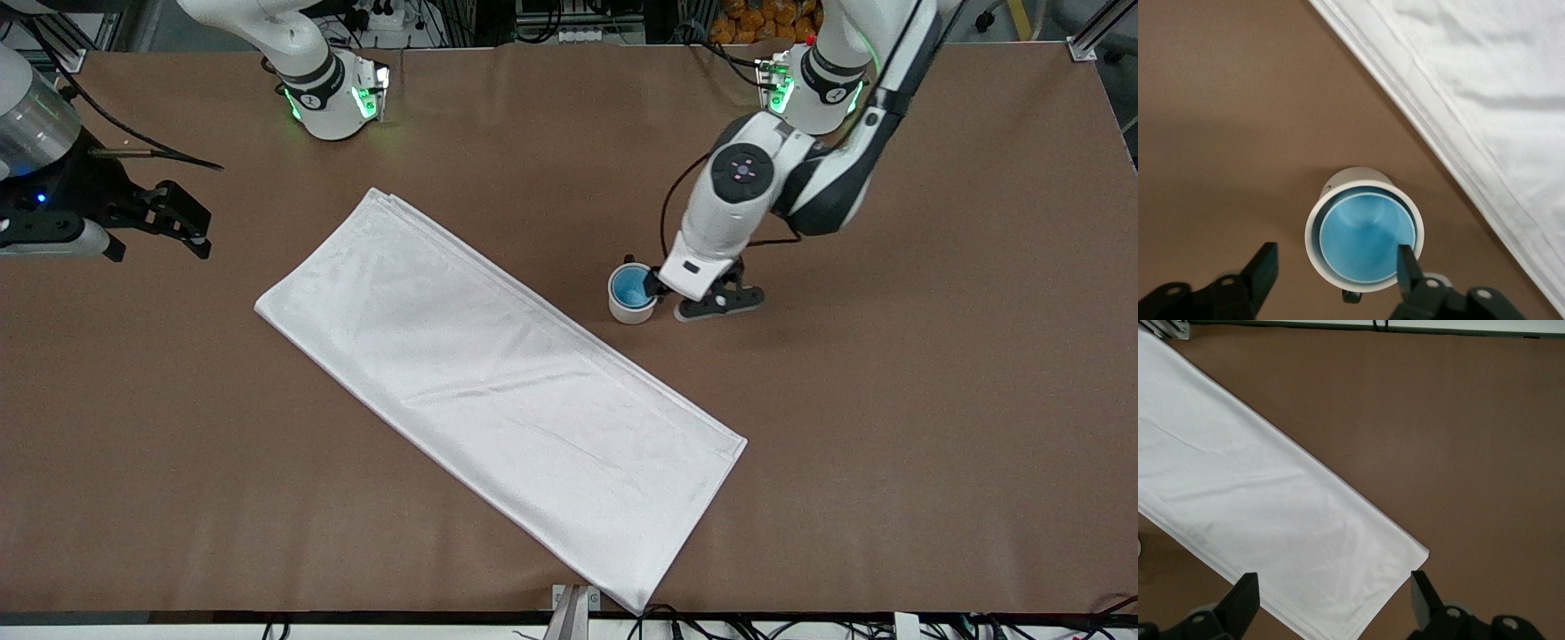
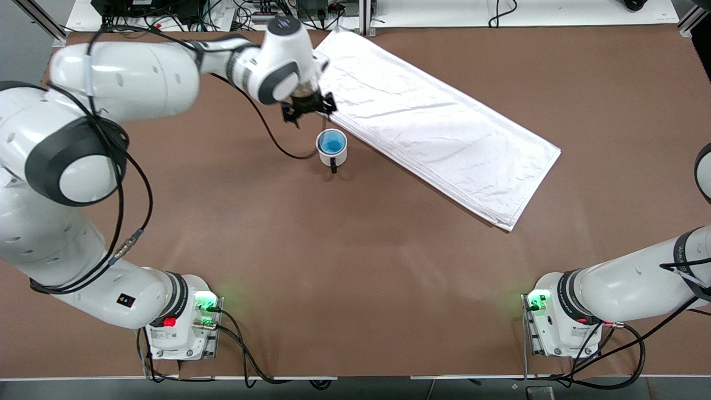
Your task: Place blue cup into white mug on table
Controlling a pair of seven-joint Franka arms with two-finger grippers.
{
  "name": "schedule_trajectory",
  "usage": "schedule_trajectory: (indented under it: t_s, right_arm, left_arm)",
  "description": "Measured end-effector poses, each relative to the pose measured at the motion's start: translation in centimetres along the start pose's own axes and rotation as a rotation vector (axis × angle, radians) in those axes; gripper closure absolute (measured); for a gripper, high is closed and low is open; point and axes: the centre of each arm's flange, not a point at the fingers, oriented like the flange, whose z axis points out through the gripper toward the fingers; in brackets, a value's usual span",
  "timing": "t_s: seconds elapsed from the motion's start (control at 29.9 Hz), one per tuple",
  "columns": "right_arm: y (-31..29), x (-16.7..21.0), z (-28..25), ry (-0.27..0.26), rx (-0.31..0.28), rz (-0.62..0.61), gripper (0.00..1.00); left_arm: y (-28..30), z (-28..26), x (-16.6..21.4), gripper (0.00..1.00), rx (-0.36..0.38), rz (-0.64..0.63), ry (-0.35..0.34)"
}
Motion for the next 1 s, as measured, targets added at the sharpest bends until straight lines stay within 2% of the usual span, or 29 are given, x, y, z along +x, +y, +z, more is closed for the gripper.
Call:
schedule_trajectory:
  t_s: [0.3,0.44,0.77,0.9,1.0]
  right_arm:
    - [0.7,0.2,0.2,-0.002,-0.002,0.01,0.0]
    - [1.1,0.2,0.2,-0.002,-0.003,0.017,0.0]
    - [2.6,0.8,1.0,0.0,-0.007,0.043,0.0]
    - [3.5,1.0,1.3,-0.004,-0.009,0.048,0.0]
    - [4.2,1.1,1.4,-0.006,-0.01,0.043,0.0]
  left_arm:
    - [-14.0,-3.6,9.4,0.0,0.016,0.036,0.03]
    - [-18.4,-4.9,11.8,0.0,0.017,0.063,0.046]
    - [-25.0,-9.0,13.2,0.0,0.045,0.112,0.042]
    - [-25.8,-10.9,12.8,0.0,0.048,0.108,0.05]
    - [-25.6,-11.9,11.9,0.0,0.06,0.111,0.023]
